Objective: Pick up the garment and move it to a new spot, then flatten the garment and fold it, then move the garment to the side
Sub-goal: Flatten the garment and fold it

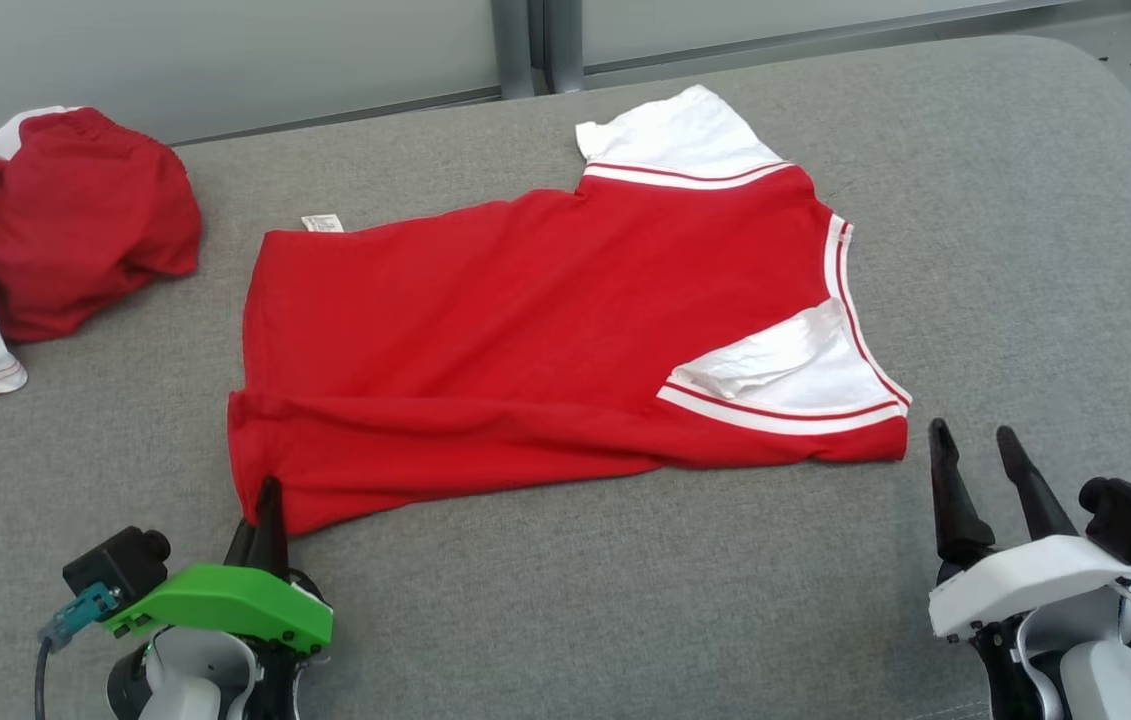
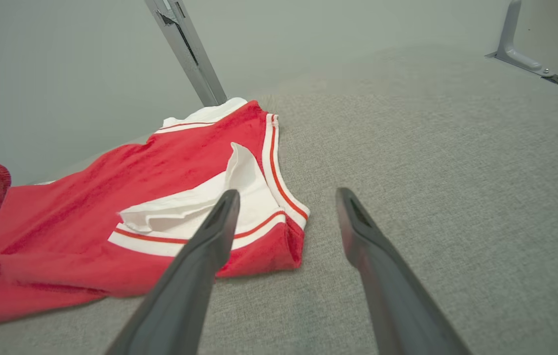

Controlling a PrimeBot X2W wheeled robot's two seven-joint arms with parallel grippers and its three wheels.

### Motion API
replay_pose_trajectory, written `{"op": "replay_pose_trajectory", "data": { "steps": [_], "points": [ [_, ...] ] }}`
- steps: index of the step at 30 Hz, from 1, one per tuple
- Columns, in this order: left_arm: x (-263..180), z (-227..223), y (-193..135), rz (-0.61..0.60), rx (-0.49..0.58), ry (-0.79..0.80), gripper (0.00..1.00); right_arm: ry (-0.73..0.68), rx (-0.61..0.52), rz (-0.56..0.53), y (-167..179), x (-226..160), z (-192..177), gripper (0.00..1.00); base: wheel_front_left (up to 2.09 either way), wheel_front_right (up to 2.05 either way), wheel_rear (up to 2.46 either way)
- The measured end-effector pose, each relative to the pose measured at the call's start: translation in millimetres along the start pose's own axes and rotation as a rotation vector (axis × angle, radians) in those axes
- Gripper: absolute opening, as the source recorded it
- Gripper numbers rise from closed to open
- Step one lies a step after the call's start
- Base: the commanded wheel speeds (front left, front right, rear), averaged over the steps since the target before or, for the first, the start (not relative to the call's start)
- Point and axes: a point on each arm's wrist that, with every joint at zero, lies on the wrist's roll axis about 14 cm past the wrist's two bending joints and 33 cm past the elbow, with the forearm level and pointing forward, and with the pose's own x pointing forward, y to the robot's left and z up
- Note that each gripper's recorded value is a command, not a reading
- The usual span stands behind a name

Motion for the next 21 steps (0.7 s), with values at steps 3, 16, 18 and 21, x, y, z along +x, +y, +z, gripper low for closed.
{"op": "replay_pose_trajectory", "data": {
  "steps": [3, 16, 18, 21],
  "points": [
    [-6, 1, 5, 0.017, -0.003, -0.001, 0.00, 0.056, 0.003, -0.001, 0, 0, -16, 1.00, 0.00, 0.00, 0.00],
    [-11, 0, 7, 0.039, -0.009, 0.000, 0.00, 0.206, 0.084, 0.005, 10, 13, -67, 1.00, 0.00, 0.00, 0.00],
    [-10, -1, 8, 0.040, -0.009, 0.002, 0.00, 0.228, 0.103, 0.004, 12, 17, -74, 1.00, 0.00, 0.00, 0.00],
    [-9, 0, 8, 0.042, -0.007, -0.001, 0.00, 0.242, 0.117, 0.001, 14, 25, -80, 1.00, 0.00, 0.00, 0.00]
  ]
}}
